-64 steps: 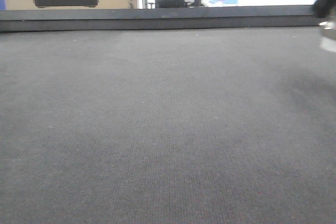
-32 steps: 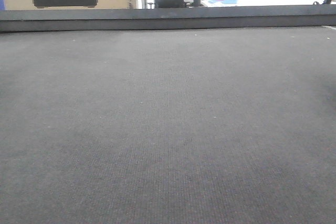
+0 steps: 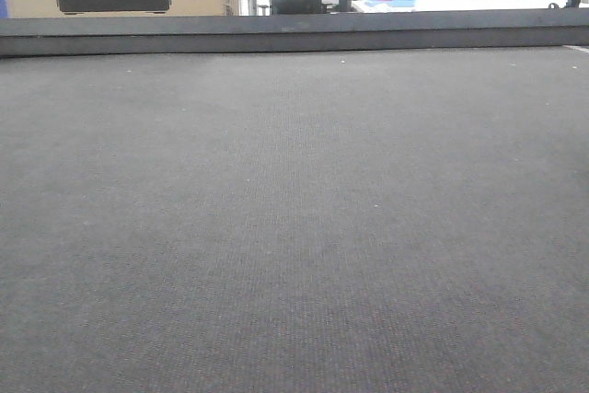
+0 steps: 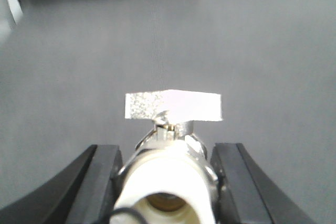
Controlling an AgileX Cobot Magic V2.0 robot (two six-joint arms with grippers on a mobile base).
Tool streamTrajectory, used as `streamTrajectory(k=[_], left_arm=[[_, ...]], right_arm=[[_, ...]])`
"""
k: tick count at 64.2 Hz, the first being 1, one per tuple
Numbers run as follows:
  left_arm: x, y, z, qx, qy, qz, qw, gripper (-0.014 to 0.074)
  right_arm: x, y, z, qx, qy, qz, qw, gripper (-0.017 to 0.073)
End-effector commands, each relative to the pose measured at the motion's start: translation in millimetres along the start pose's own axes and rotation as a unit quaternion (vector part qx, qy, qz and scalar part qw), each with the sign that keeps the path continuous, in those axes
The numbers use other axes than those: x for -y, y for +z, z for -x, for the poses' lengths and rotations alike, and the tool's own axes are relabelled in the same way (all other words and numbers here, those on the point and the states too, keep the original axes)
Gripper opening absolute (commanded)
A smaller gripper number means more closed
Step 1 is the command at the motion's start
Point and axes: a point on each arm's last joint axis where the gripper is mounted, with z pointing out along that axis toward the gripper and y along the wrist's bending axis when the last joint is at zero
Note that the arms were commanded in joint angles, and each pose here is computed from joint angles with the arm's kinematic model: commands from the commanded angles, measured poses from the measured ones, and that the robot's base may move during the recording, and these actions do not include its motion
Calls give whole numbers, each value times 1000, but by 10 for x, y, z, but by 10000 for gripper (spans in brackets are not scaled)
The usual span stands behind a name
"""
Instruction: Place valve from conveyor to right shelf box
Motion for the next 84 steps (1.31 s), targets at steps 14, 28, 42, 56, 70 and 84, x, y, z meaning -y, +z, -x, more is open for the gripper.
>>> streamTrajectory(k=[14,28,42,56,70,84], left_arm=[[20,-530,146,130,0,0,992,-111],[13,-602,138,139,13,6,990,-111],[13,-601,140,140,13,6,990,-111],[13,-601,140,140,13,6,990,-111],[13,-601,140,140,13,6,990,-111],[13,-601,140,140,13,6,990,-111]], right_arm=[[-18,-494,317,146,-9,-12,989,-153],[-20,-532,364,157,-10,-13,988,-153],[-20,-532,364,157,-10,-13,988,-153],[-20,-532,364,157,-10,-13,988,-153],[-20,-532,364,157,-10,-13,988,-153],[-20,-532,364,157,-10,-13,988,-153]])
